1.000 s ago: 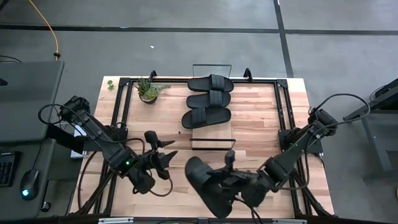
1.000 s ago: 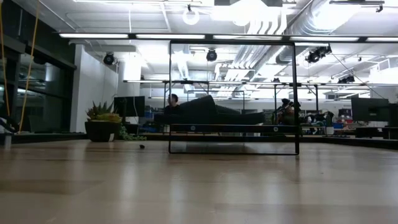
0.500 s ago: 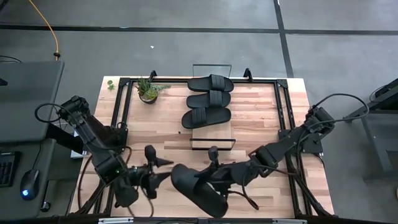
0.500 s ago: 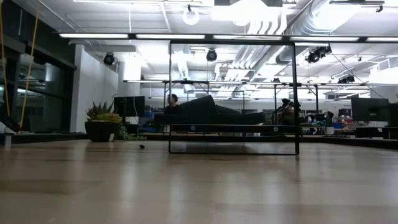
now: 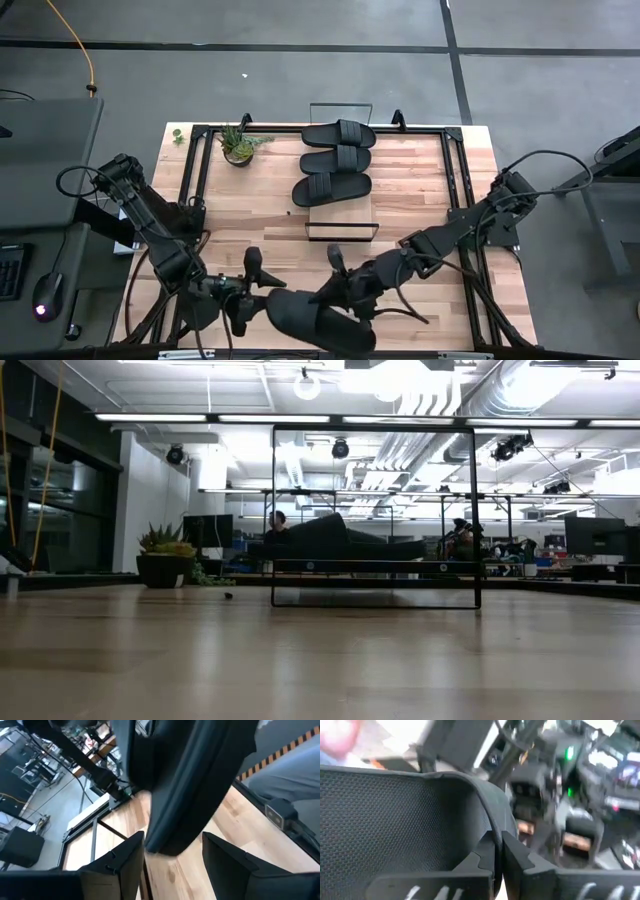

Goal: Pick and place slides into the shelf
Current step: Put the black slide on the shelf

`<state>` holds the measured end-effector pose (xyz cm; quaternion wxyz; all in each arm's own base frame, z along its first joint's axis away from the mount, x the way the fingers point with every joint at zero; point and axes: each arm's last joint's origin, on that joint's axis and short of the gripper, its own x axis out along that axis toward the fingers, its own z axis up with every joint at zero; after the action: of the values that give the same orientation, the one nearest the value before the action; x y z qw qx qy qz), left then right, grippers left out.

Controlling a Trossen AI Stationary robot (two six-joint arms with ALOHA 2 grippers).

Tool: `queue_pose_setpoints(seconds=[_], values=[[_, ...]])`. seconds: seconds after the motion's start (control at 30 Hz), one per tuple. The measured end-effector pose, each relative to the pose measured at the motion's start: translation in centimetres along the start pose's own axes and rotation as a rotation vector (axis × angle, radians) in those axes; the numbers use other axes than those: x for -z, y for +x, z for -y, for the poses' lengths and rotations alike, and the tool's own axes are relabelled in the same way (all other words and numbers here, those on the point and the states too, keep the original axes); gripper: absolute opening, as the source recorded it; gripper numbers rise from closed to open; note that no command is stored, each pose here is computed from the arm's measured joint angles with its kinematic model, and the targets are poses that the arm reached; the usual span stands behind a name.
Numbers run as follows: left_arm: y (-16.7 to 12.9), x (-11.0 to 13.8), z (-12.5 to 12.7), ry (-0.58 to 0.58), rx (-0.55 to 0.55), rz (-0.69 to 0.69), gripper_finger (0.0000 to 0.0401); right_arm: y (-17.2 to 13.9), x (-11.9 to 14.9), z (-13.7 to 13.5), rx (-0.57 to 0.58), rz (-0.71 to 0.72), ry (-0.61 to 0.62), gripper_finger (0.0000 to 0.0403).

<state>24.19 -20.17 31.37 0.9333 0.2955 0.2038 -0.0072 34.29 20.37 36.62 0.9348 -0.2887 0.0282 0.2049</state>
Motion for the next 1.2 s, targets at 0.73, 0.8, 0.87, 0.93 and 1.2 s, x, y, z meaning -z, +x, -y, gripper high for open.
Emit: queue_pose_setpoints(seconds=[0.73,0.8,0.87,0.93,1.2], values=[[-1.5,-2.2,1.0,0.035,0.066,0.205,0.0184,0.8,0.3,0.4,-0.052,0.088,-0.037,0.0000],[-1.5,-2.2,1.0,0.031,0.065,0.203,0.0184,0.8,0.3,0.4,-0.052,0.089,-0.038,0.0000],[-1.5,-2.2,1.0,0.031,0.067,0.204,0.0184,0.8,0.3,0.4,-0.051,0.093,-0.038,0.0000],[-1.5,-2.2,1.0,0.032,0.067,0.204,0.0184,0.8,0.3,0.4,-0.065,0.103,-0.038,0.0000],[-1.5,-2.3,0.9,0.034,0.063,0.214,0.0153,0.8,0.2,0.4,-0.082,0.127,-0.039,0.0000]])
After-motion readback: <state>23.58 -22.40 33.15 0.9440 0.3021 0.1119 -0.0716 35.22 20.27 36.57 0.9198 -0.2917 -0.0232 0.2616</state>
